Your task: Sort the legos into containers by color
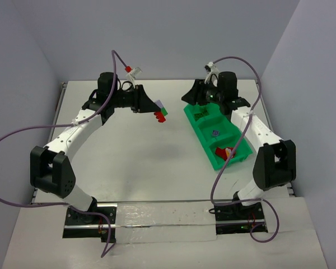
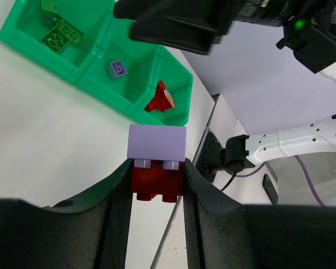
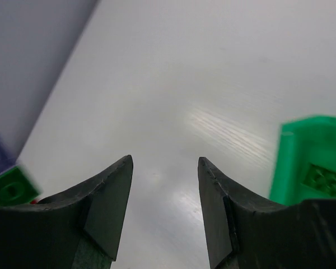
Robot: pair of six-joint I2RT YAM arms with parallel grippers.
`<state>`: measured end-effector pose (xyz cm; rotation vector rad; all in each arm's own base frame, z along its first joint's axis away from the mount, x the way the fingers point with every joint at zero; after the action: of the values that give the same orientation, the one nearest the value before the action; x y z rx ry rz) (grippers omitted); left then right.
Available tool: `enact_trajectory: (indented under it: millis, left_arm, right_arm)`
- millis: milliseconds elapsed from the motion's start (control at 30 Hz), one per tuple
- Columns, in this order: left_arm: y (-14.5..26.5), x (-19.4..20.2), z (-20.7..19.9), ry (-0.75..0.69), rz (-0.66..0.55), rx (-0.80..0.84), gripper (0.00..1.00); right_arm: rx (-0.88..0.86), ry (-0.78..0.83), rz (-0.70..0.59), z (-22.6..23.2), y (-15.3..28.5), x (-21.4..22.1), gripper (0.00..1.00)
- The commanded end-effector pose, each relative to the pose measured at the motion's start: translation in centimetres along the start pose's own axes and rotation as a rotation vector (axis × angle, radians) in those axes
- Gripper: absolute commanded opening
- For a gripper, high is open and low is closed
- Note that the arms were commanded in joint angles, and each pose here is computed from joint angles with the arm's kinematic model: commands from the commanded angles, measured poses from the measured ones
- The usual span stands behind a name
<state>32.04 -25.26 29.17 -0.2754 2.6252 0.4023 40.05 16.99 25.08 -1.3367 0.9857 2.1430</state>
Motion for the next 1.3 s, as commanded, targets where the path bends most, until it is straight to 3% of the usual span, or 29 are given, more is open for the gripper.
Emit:
enact_trajectory:
  millis: [0, 233, 467, 1267]
  left_arm:
    - [-0.1, -1.0, -1.8, -0.06, -0.001, 0.054, 0.0]
    - [-0.1, -1.1, -1.9, -0.072, 0.004, 0.059, 0.0]
    - [0.0, -1.0, -1.9, -0.081, 0.006, 0.057, 0.0]
    - [1.1, -1.1, -4.2, -0.125, -0.008, 0.104, 0.0]
  right_arm:
    - [-0.431, 0.082, -0.063, 6.2, 1.2, -2.0, 0.58]
    - [-0.684, 0.075, 0.004, 9.5, 0.5, -2.6, 0.58]
    - [-0.814, 0.043, 0.011, 11.0, 0.3, -2.5, 0.57]
    - [-0.91, -0.035, 0.078, 12.0, -0.1, -0.2, 0.6]
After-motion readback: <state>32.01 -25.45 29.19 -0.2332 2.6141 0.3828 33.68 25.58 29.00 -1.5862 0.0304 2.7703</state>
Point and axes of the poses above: each gripper's point midway between its finger pads, its own y axis back along the fingers, its own z axis along the line the jaws close on, x = y × z, the point moved 4 cm from there along y, back along the fingers, and after that the axes turned 14 degrees about y, right-handed, at the moved point
